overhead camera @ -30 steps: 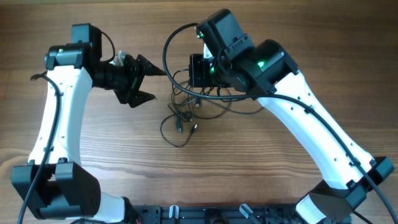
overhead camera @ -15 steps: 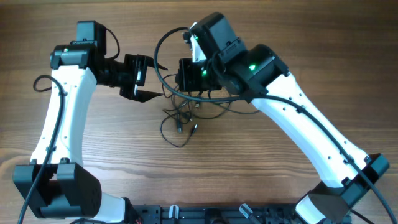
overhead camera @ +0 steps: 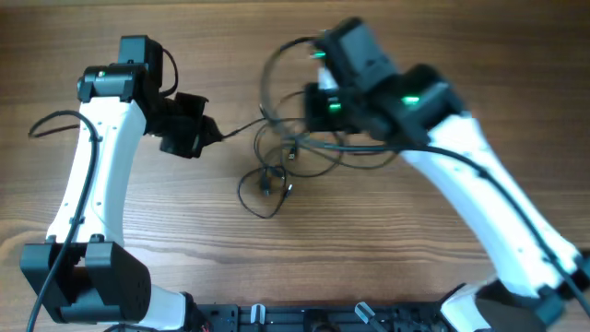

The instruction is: Untangle cables

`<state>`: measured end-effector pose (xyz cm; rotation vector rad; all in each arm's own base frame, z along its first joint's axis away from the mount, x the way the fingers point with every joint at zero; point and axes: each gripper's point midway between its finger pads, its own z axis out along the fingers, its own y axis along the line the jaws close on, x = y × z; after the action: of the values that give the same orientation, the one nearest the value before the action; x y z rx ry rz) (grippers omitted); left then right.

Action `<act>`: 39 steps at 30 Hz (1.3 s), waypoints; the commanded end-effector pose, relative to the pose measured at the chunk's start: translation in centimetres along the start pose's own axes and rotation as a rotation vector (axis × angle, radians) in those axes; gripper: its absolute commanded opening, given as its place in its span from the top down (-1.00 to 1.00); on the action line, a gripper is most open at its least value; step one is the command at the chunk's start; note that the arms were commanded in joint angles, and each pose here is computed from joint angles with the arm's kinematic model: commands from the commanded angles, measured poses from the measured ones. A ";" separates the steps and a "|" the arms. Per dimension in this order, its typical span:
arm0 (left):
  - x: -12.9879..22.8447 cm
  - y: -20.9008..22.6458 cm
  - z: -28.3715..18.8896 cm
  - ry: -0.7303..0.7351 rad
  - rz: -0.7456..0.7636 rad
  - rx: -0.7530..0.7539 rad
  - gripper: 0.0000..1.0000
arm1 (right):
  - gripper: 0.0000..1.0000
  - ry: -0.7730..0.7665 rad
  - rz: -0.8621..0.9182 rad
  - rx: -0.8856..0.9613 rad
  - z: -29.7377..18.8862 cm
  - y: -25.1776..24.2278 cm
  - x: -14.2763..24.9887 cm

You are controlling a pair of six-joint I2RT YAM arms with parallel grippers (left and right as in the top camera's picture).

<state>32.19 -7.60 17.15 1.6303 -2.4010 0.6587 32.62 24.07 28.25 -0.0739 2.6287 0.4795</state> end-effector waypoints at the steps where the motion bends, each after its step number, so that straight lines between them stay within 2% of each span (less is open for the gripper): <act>1: -3.9 1.6 -0.2 -0.218 0.015 -0.099 0.92 | 0.91 -0.291 0.165 0.494 -6.7 -11.0 -3.3; 3: -4.3 1.8 -0.3 -0.244 0.014 -0.109 0.92 | 0.91 -0.299 0.184 0.638 -8.1 -14.1 -2.9; 5: -5.1 2.1 -0.6 -0.290 0.014 -0.128 0.92 | 0.91 -0.308 0.204 0.670 -8.6 -15.1 -3.1; 10: -5.5 2.4 -0.8 -0.317 0.014 -0.146 0.92 | 0.91 -0.304 0.278 0.619 -8.0 -14.7 -2.8; 13: -6.0 2.8 -1.0 -0.351 0.012 -0.166 0.92 | 0.91 -0.370 0.288 0.571 -8.8 -13.8 -4.4; 16: -6.3 2.9 -1.1 -0.367 0.011 -0.172 0.92 | 0.91 -0.488 0.210 0.433 -12.7 -10.7 -7.9; 18: -6.8 3.1 -1.3 -0.396 0.012 -0.184 0.92 | 0.91 -0.654 0.181 0.298 -18.6 -8.0 -10.8; 21: -7.2 3.5 -1.6 -0.426 0.010 -0.207 0.92 | 0.91 -0.828 0.177 0.235 -25.5 -7.1 -12.1; 23: -7.8 3.9 -2.0 -0.467 0.009 -0.231 0.92 | 0.91 -0.982 0.242 0.343 -30.8 -9.3 -12.1; 25: -9.1 5.2 -3.2 -0.571 -0.012 -0.295 0.92 | 0.91 -1.124 0.370 0.659 -36.0 -14.1 -10.2; 27: -9.7 5.8 -3.8 -0.625 -0.047 -0.319 0.92 | 0.91 -1.151 0.431 0.916 -38.3 -17.0 -8.1; 29: -9.1 5.1 -3.7 -0.581 0.004 -0.296 0.92 | 0.91 -1.118 0.459 0.871 -36.8 -17.3 -7.8; 30: -8.3 3.5 -3.8 -0.524 0.124 -0.253 0.92 | 0.91 -1.086 0.478 0.822 -35.4 -17.3 -7.6; 32: -5.0 -0.6 -5.8 -0.413 0.348 -0.086 0.92 | 0.91 -1.014 0.488 0.740 -33.0 -16.8 -7.5; 34: -0.3 -5.0 -10.5 -0.348 0.530 0.157 0.92 | 0.91 -0.873 0.426 0.641 -29.1 -15.3 -8.0; 37: 4.0 -8.3 -18.1 -0.415 0.637 0.422 0.92 | 0.91 -0.699 0.309 0.603 -23.8 -13.8 -8.8; 39: 6.4 -9.5 -23.2 -0.488 0.646 0.595 0.92 | 0.90 -0.565 0.273 0.557 -19.4 -12.8 -8.6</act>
<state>37.52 -4.14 34.38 1.3356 -3.2701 0.9167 30.91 1.19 48.87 0.6394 1.9093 -0.2306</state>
